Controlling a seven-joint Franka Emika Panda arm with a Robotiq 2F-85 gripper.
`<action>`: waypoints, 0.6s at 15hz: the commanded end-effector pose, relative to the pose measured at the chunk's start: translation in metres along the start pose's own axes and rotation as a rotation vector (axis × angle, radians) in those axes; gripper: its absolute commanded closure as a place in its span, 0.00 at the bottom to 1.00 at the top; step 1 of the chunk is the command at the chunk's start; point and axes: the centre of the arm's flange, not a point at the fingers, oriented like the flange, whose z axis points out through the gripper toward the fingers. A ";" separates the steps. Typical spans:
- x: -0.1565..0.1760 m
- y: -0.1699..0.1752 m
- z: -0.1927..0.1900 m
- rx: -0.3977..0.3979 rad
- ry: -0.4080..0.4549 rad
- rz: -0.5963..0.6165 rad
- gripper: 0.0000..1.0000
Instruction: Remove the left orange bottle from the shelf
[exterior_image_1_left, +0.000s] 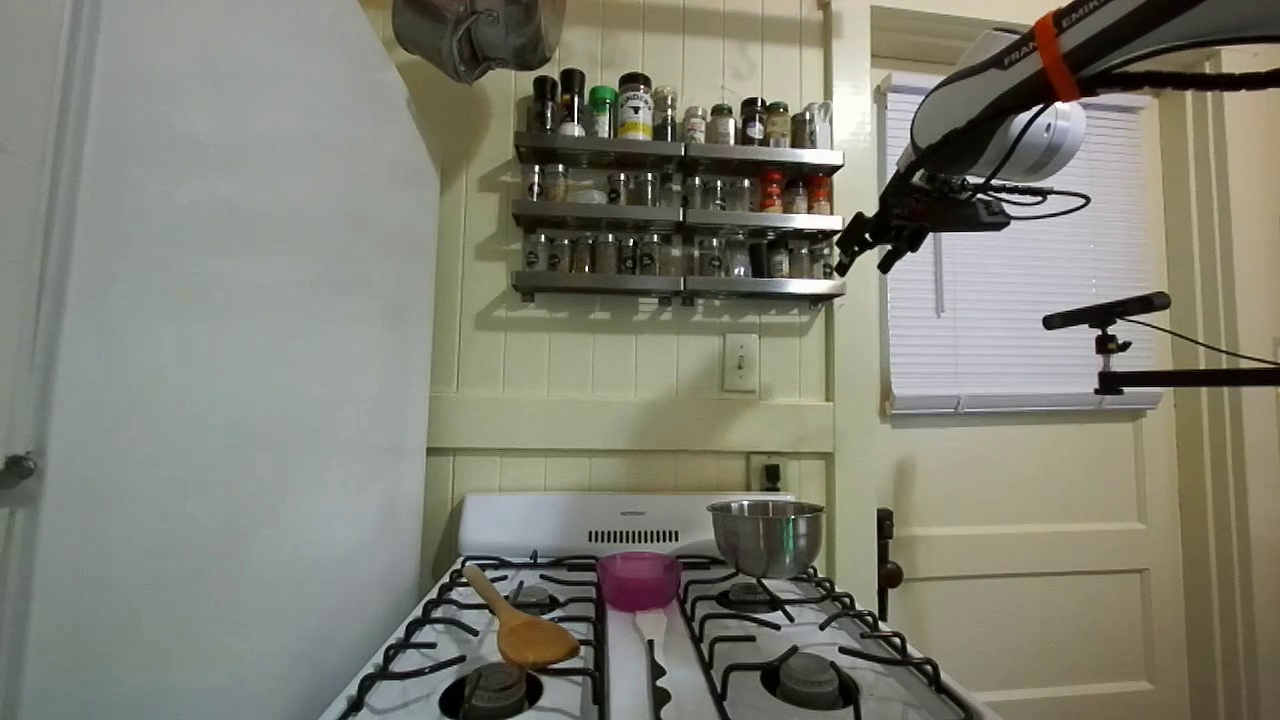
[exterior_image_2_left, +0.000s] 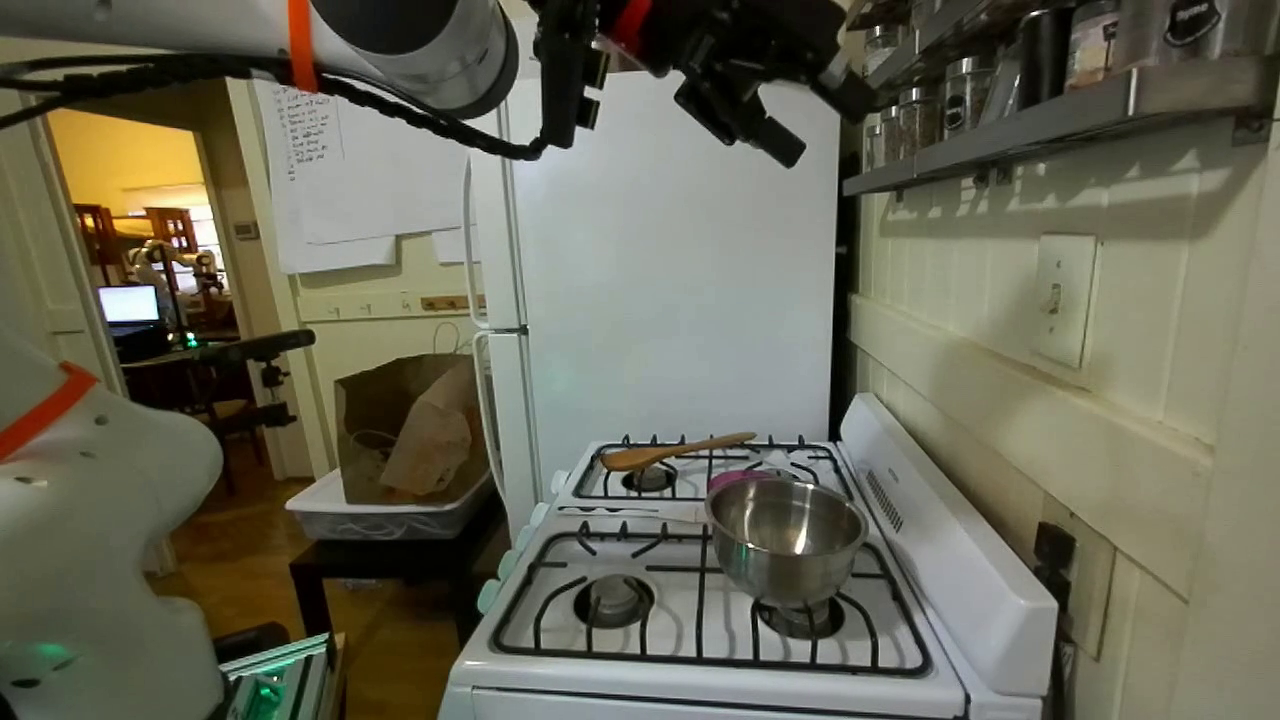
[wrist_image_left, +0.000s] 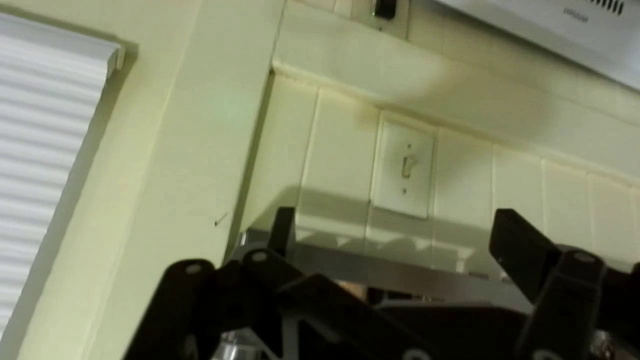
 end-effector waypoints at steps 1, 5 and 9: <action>0.026 -0.015 -0.016 -0.080 0.123 0.044 0.00; 0.060 -0.022 -0.044 -0.107 0.243 0.071 0.00; 0.095 -0.027 -0.067 -0.123 0.339 0.062 0.00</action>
